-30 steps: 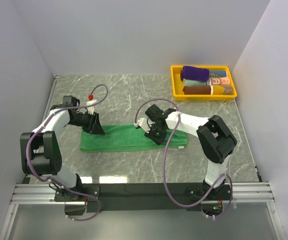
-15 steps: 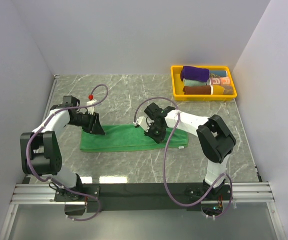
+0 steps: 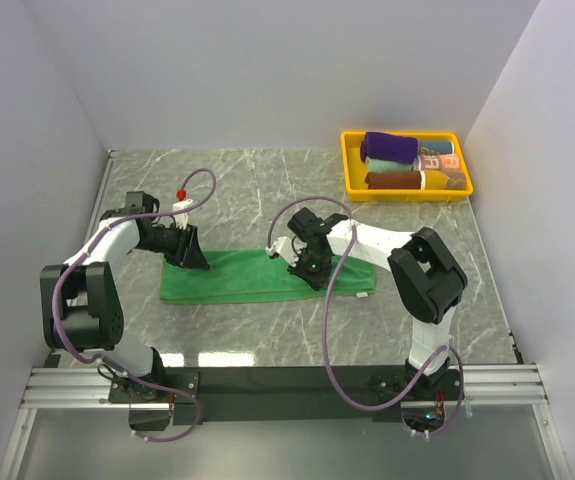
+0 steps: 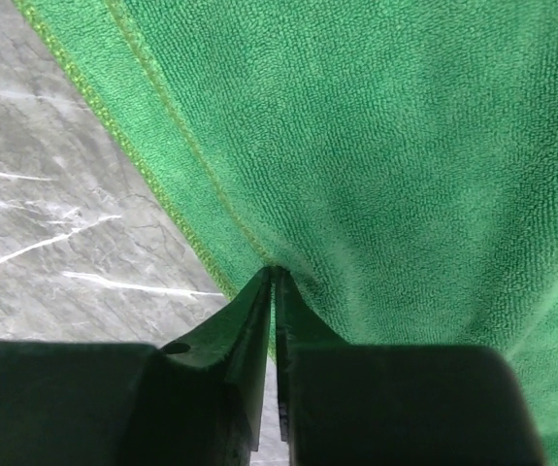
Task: Roll the towels
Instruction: Fold the towel
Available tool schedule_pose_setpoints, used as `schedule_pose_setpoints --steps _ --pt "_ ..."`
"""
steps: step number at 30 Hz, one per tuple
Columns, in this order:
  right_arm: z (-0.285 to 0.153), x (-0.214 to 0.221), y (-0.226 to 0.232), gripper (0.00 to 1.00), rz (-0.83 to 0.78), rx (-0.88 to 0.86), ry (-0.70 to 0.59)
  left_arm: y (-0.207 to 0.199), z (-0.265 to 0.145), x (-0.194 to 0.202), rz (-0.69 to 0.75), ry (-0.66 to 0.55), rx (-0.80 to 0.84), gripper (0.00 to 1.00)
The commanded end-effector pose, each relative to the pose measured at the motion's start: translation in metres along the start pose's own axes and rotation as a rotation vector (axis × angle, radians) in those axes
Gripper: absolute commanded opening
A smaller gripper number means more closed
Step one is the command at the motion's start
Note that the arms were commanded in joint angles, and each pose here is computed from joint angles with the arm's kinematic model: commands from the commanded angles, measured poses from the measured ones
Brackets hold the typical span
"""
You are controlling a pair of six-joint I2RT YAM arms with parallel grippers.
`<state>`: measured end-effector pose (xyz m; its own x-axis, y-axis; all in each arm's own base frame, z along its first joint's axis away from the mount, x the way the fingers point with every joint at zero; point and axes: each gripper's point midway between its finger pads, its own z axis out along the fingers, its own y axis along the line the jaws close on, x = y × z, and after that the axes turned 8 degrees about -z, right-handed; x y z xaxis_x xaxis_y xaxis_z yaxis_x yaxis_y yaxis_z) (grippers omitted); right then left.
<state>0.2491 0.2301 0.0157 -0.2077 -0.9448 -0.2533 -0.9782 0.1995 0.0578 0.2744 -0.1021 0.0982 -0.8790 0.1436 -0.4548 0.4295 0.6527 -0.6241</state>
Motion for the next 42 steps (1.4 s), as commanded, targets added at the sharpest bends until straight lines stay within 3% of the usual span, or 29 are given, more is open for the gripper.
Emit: schedule_pose_setpoints --steps 1,4,23,26,28,29,32,35,42 --pt "0.003 -0.003 -0.007 0.08 -0.003 0.017 -0.006 -0.003 -0.005 -0.006 0.03 -0.015 0.0 0.4" --pt "0.002 -0.004 -0.008 0.0 -0.001 0.028 -0.01 -0.003 -0.005 -0.006 0.037 -0.013 0.0 0.39" --pt "-0.047 -0.006 -0.005 0.0 -0.022 0.062 -0.077 -0.002 -0.009 -0.002 0.111 0.0 -0.019 0.34" --pt "-0.044 -0.005 -0.006 0.0 -0.021 0.063 -0.072 -0.004 -0.008 0.004 0.145 0.016 -0.008 0.4" --pt "-0.039 -0.004 -0.006 0.06 -0.011 0.06 -0.068 -0.009 -0.005 0.012 0.177 0.051 0.0 0.42" --pt "-0.037 -0.006 -0.008 0.15 -0.009 0.065 -0.08 -0.01 -0.004 0.013 0.221 0.058 0.002 0.43" --pt "-0.028 -0.008 -0.011 0.23 -0.001 0.065 -0.08 -0.011 0.002 0.024 0.334 0.103 -0.031 0.44" --pt "-0.013 -0.004 -0.013 0.24 0.008 0.052 -0.054 -0.012 0.009 0.031 0.401 0.125 -0.051 0.43" --pt "0.001 0.003 -0.014 0.21 0.018 0.048 -0.029 -0.01 0.013 0.028 0.375 0.122 -0.051 0.42"
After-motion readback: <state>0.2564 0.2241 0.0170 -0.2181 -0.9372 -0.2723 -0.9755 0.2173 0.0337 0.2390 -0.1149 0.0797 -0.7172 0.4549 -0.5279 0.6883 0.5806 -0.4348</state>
